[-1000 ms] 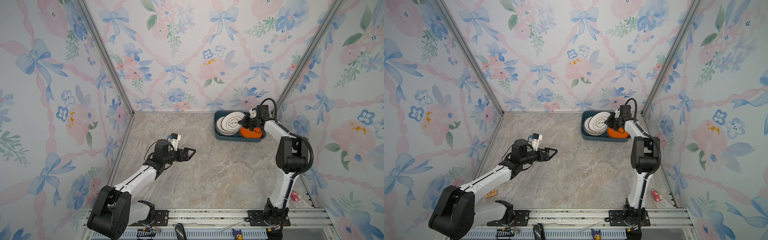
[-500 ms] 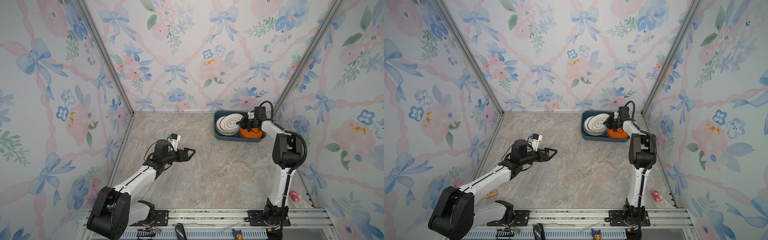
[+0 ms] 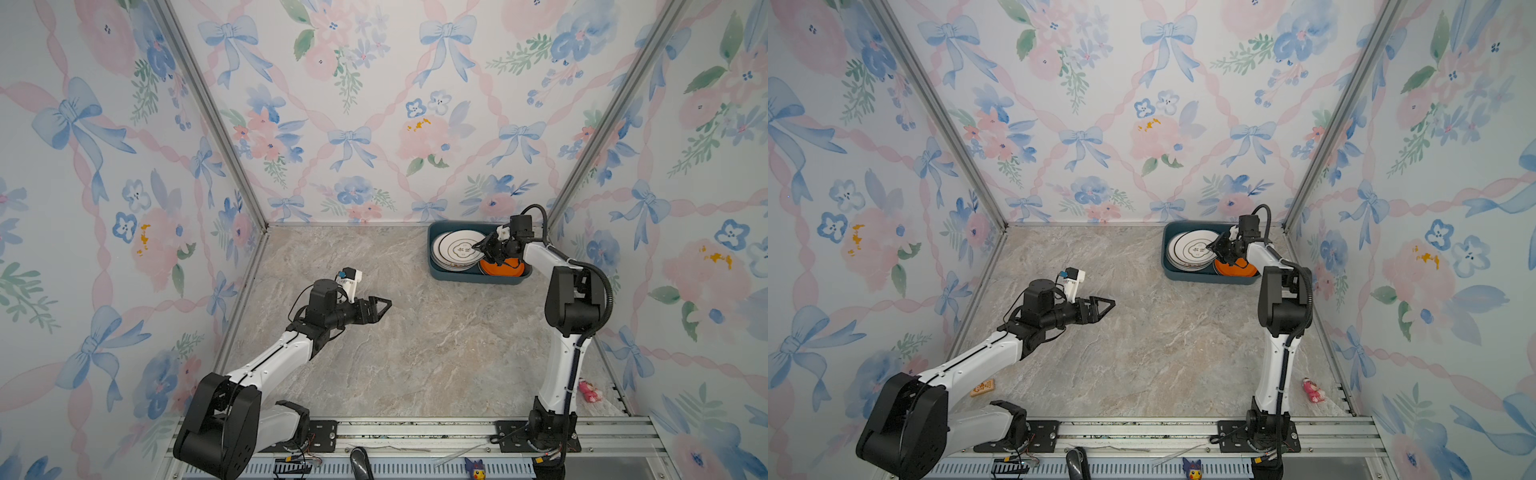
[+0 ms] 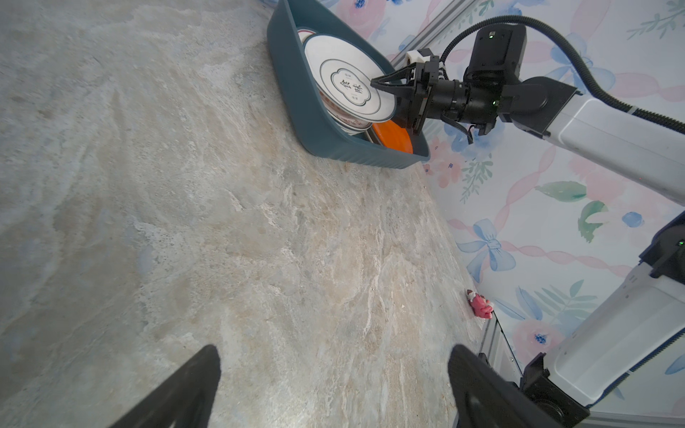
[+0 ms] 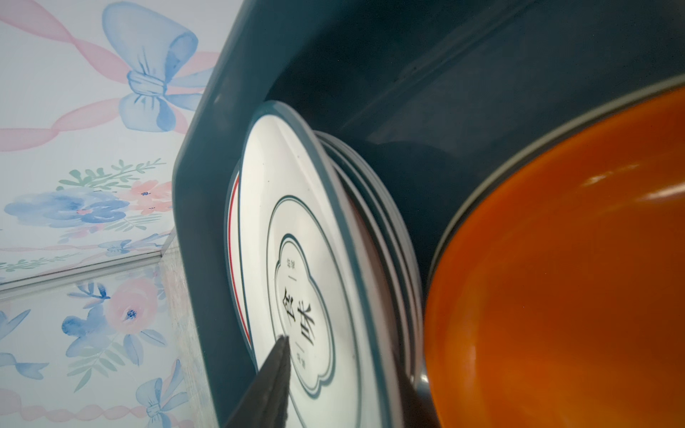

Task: Place the plates into the plastic bin on the countertop
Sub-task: Place the plate in the plastic bin.

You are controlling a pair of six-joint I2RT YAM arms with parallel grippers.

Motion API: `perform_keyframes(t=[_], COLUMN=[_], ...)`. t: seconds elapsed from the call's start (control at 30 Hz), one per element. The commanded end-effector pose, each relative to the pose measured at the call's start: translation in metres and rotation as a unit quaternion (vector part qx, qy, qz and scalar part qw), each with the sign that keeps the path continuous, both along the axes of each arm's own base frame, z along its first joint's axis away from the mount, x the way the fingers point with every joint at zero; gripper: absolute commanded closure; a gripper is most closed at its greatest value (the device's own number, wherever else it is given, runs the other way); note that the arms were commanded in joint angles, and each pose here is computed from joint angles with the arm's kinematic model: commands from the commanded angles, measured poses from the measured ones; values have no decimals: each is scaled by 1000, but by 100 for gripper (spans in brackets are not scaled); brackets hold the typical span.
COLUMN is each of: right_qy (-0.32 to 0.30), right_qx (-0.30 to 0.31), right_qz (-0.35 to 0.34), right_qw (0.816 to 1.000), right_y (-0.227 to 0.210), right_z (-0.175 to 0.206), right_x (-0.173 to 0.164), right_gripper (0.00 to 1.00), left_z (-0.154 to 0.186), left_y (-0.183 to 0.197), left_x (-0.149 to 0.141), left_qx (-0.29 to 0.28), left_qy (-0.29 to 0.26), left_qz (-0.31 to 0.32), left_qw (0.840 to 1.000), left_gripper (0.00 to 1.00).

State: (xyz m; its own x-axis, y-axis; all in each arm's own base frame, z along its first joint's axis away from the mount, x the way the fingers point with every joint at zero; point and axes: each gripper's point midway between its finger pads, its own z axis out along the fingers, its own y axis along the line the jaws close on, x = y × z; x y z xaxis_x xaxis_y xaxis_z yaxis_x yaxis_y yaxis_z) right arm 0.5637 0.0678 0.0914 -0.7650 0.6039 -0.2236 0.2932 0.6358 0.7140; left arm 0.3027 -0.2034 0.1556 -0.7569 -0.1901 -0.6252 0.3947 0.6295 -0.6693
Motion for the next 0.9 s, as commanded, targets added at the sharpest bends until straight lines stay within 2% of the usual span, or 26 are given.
perform_keyframes(t=[0.0,0.47,0.87], right_qy=[6,32,33], right_qx=[-12,-53,-126], right_qz=[0,6,47], right_qw=[1000,998,990], right_y=[-10,-20,-7], right_z=[-1,-11,-6], right_x=[-6,-21,-24], right_gripper=[64,62,61], left_z=[5,3,4], left_y=[-2,-5,-5], left_x=[3,2,2], left_qx=[6,7,7], left_qy=[-15,-13,-13], left_qz=[-5,-9,-9], left_qw=[1000,1000,1000], left_gripper=[3,3,3])
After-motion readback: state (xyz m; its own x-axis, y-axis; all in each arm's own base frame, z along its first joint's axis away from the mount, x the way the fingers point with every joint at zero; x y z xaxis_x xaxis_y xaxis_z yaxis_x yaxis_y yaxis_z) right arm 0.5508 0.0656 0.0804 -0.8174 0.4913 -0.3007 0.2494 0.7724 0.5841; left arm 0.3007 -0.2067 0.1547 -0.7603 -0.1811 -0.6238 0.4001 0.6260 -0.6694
